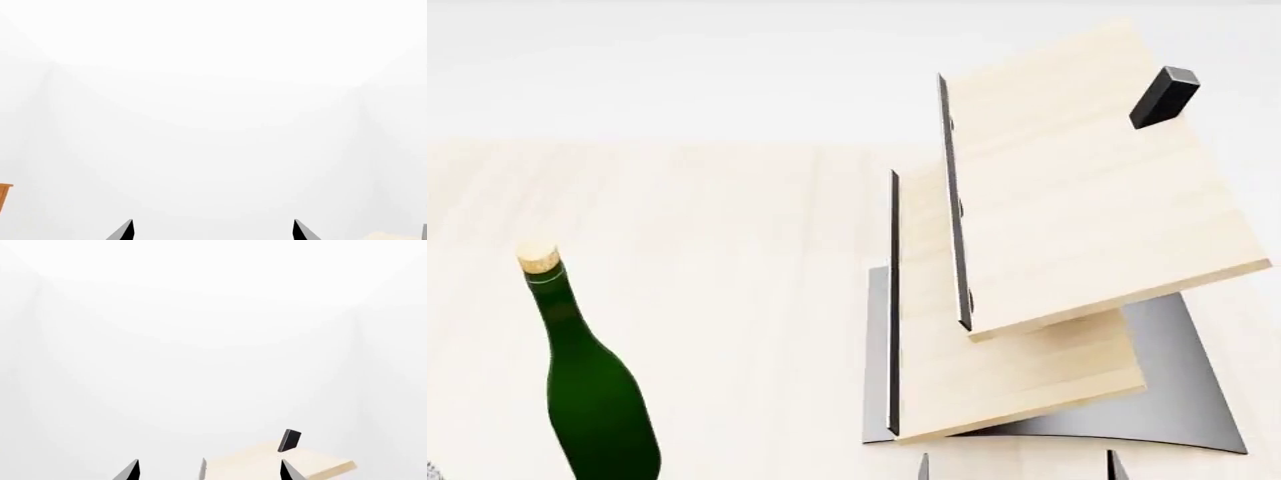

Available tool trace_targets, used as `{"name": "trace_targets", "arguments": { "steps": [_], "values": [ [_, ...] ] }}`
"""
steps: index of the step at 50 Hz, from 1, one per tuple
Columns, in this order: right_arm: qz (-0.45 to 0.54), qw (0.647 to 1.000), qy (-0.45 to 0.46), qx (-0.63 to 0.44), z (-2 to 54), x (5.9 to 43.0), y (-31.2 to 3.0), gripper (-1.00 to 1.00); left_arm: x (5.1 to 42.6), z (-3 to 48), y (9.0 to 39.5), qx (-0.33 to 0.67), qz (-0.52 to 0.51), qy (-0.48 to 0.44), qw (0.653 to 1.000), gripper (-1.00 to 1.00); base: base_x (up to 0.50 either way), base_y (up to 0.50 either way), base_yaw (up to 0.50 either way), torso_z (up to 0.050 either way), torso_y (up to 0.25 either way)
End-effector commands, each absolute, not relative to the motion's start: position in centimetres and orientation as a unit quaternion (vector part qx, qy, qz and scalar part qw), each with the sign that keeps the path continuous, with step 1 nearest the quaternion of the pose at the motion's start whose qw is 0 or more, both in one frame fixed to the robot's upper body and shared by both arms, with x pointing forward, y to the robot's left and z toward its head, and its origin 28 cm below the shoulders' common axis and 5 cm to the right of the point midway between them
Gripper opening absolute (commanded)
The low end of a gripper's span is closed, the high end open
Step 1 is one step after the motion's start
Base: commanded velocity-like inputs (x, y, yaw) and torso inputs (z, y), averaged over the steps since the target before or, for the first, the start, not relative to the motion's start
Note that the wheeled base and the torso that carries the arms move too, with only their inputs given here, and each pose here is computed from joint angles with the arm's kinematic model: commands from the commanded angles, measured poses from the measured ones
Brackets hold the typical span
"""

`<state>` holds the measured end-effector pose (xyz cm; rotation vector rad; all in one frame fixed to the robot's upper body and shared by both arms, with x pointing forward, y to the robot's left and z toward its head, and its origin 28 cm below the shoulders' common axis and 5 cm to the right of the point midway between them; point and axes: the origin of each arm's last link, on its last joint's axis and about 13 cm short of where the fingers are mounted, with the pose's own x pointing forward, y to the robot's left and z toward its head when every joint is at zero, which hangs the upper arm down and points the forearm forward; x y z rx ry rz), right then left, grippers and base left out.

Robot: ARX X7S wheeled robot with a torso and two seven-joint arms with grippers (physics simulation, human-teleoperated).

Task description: Put the wine bottle on the wine rack.

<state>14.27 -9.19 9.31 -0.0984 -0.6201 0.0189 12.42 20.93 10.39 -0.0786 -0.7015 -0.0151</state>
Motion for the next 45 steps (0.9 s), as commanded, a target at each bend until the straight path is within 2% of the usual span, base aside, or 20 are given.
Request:
{"name": "trace_targets", "arguments": {
  "steps": [1, 25, 26, 32, 40, 45],
  "values": [
    [0.026, 0.953, -0.300, -0.030, 9.6, 14.8, -8.7, 1.00, 12.5, 10.3, 21.0, -0.038, -0.006, -0.342, 0.939, 1.00, 0.00, 0.00, 0.00, 0.000, 0.000],
    [0.055, 0.962, -0.262, -0.058, 14.6, 20.9, -6.7, 1.00, 12.5, 10.2, 20.7, -0.033, -0.012, -0.339, 0.940, 1.00, 0.00, 0.00, 0.00, 0.000, 0.000],
    [0.056, 0.968, -0.234, -0.071, 15.0, 21.5, -6.7, 1.00, 12.5, 10.3, 20.7, -0.034, -0.013, -0.339, 0.940, 1.00, 0.00, 0.00, 0.00, 0.000, 0.000],
    [0.051, 0.974, -0.208, -0.069, 16.6, 24.7, -6.8, 1.00, 12.6, 10.3, 20.7, -0.033, -0.012, -0.338, 0.940, 1.00, 0.00, 0.00, 0.00, 0.000, 0.000],
    [0.128, 0.977, -0.144, -0.089, 17.9, 28.0, -7.5, 1.00, 12.6, 10.4, 20.8, -0.034, -0.012, -0.337, 0.941, 1.00, 0.00, 0.00, 0.00, 0.000, 0.000],
    [0.189, 0.971, -0.112, -0.093, 18.9, 28.6, -7.6, 1.00, 12.7, 10.4, 20.8, -0.032, -0.012, -0.336, 0.941, 1.00, 0.00, 0.00, 0.00, 0.000, 0.000]
  ]
}}
